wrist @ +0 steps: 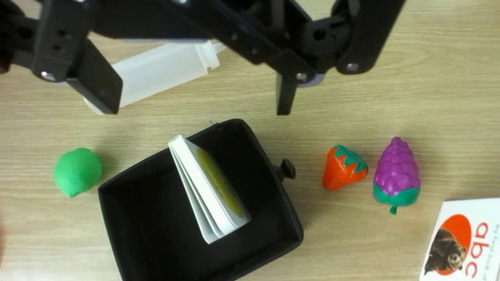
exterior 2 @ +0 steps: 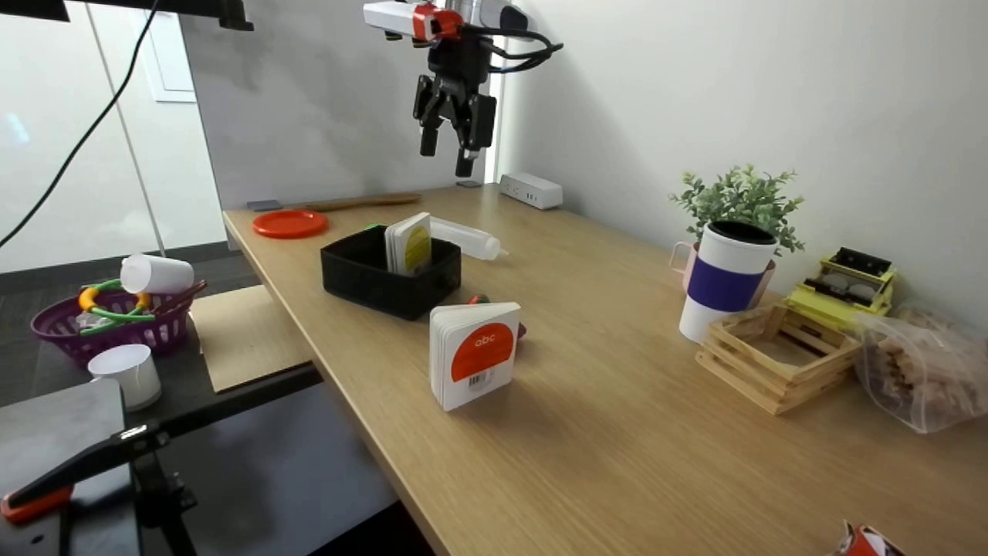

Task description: Put the left and right books in the black box respectively

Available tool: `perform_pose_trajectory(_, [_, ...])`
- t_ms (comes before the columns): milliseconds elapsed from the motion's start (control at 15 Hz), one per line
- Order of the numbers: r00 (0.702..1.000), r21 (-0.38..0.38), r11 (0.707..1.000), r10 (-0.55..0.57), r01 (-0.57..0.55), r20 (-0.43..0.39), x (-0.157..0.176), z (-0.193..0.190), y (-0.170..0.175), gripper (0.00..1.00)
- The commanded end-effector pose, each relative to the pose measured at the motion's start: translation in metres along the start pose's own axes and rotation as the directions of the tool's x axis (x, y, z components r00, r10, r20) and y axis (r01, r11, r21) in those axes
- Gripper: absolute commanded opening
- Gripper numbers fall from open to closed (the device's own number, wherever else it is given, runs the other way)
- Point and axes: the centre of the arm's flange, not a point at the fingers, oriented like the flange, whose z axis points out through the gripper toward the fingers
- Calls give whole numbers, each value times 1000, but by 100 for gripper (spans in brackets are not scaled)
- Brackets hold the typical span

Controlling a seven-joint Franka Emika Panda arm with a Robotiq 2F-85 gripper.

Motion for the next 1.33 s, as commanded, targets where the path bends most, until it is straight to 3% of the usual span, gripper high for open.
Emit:
perform_pose_trajectory(0, [989,38,990,136,-134,-64,-38,-3,28,100])
perform_pose_trajectory(133, [985,58,989,145,-140,-97,-45,-7,30,100])
perform_pose_trajectory(333, [991,55,996,-67,74,-115,-36,-15,-10,100])
perform_pose_trajectory(400, [995,36,999,23,-20,-96,-30,-11,9,100])
perform_pose_trajectory(600, [994,38,998,-46,51,-101,-36,-13,-16,100])
perform_pose_trajectory(800, [995,7,1000,0,0,-99,-19,-2,-14,100])
perform_pose_trajectory(1267, [964,-28,971,231,-236,-128,-18,6,43,100])
